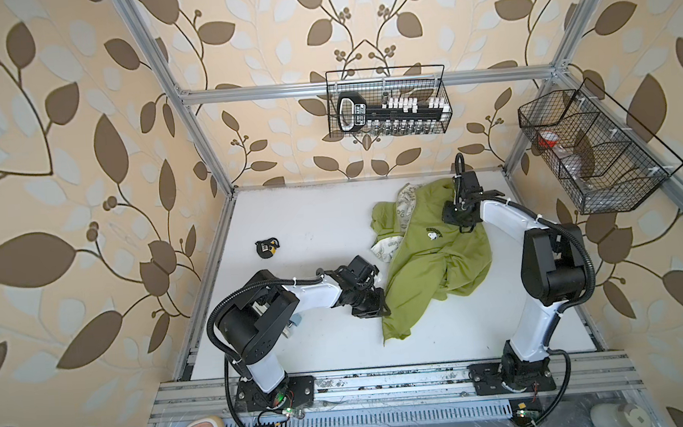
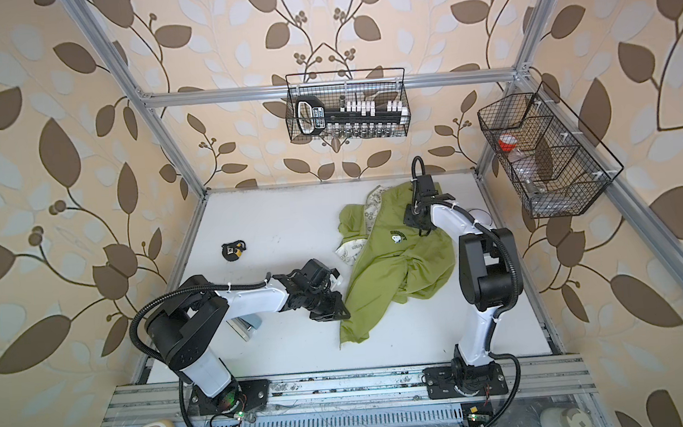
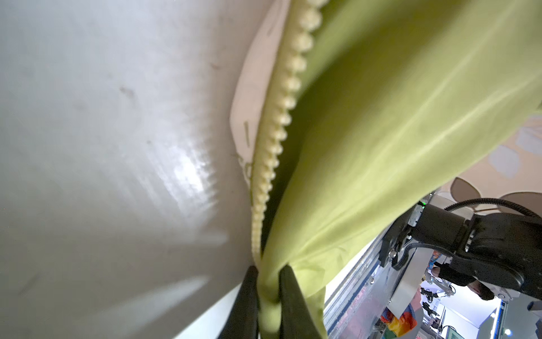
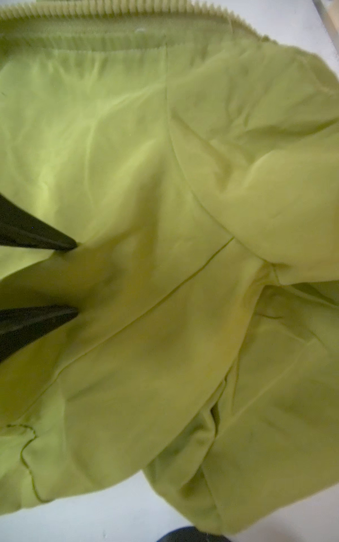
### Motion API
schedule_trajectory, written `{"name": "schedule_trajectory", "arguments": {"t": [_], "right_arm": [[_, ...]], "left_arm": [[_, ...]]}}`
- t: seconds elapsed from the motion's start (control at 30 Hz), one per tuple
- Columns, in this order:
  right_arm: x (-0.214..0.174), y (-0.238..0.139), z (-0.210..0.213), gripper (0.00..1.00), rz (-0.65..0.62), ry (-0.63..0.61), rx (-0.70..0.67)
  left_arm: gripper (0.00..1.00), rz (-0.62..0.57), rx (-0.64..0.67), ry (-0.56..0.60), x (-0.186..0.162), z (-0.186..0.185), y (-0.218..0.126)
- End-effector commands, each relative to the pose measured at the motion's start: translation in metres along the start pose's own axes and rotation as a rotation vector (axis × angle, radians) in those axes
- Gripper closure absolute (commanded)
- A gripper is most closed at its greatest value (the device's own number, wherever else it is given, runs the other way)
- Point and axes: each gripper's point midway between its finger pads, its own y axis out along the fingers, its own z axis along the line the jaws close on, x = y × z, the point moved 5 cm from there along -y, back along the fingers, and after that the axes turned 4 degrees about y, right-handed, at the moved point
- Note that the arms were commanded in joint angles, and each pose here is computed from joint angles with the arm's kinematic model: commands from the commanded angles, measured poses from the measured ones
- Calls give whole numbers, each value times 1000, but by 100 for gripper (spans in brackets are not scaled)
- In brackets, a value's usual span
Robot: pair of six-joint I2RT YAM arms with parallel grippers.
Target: Zip up the jacket
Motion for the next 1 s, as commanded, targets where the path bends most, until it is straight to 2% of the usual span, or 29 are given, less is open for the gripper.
{"name": "schedule_trajectory", "arguments": {"t": [0.0, 0.37, 0.47, 0.6, 0.7, 0.87, 0.9, 0.97], "right_arm": [[22, -5, 15, 98, -44, -2, 60], [52, -33, 79, 100, -80, -47, 207], [55, -48, 98, 100, -95, -47, 288], [67, -75, 108, 100, -143, -47, 329], [76, -87, 106, 100, -169, -58, 293], [80, -82, 80, 100, -173, -58, 115], [79, -79, 74, 100, -167, -52, 94], [80, -74, 56, 100, -162, -24, 52]], "left_arm": [[100, -1, -24, 34, -11, -9, -15], [100, -40, -52, 73, -34, -21, -54], [100, -61, -57, 83, -42, -24, -67], [100, -87, -71, 100, -49, -30, -83], [100, -107, -92, 113, -50, -35, -90], [98, -110, -129, 118, -38, -44, -84], [96, -111, -129, 119, -35, -46, -82], [83, -124, -116, 121, -26, -49, -79]]}}
